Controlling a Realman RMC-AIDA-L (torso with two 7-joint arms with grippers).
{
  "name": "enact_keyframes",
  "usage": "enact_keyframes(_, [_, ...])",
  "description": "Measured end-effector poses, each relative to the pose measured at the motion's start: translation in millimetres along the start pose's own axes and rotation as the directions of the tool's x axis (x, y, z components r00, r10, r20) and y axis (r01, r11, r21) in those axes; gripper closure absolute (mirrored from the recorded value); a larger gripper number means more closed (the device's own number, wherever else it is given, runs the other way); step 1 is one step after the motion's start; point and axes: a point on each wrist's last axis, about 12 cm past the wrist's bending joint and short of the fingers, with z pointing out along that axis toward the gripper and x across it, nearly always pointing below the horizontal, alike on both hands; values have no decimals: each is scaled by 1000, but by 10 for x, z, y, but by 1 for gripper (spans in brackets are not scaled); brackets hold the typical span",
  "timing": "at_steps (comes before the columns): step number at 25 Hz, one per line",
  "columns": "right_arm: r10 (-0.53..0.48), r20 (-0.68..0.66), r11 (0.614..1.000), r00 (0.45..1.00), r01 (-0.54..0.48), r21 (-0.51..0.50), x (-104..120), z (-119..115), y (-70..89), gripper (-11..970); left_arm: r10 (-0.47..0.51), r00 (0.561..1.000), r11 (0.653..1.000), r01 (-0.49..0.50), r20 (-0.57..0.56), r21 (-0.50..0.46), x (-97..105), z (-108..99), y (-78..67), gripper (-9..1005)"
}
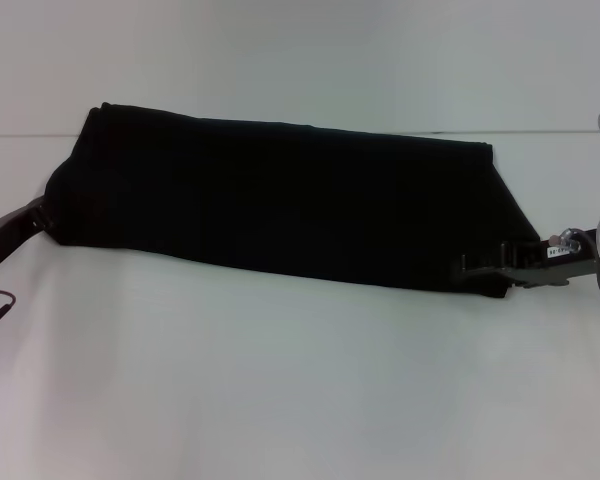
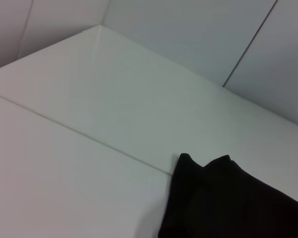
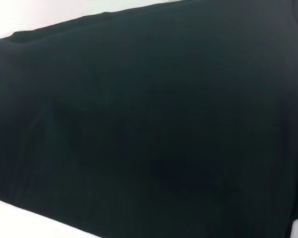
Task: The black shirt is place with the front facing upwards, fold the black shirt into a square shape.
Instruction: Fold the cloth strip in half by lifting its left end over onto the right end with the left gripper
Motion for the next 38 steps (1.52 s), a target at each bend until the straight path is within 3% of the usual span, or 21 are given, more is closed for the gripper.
enact_keyframes(13, [0,-4,1000,1000,0,0,4,4,2,359,0,1000,1000,0,4,5,-17,6,-10,998])
enact_keyframes(15, [-1,-4,1000,1000,1,0,3,4,5,607,-1,1000,1000,1,4,4,-21,6,-8,998])
enact_keyframes(21, [-3,-8,1000,1000,3,-3,6,3,9,845,-1,1000,1000,1,3,5,-17,-3,4,997])
enact_keyframes(26, [-9,-25,1000,1000,9,-11,17,-22,-1,945,-15,1000,1000,15,3,17,0,-28,21,998])
enact_keyframes(38, [14,-42,1000,999,-15,-6,131,-184,-236,945,-76,996,994,79,-44,76,-14,-230,198,997])
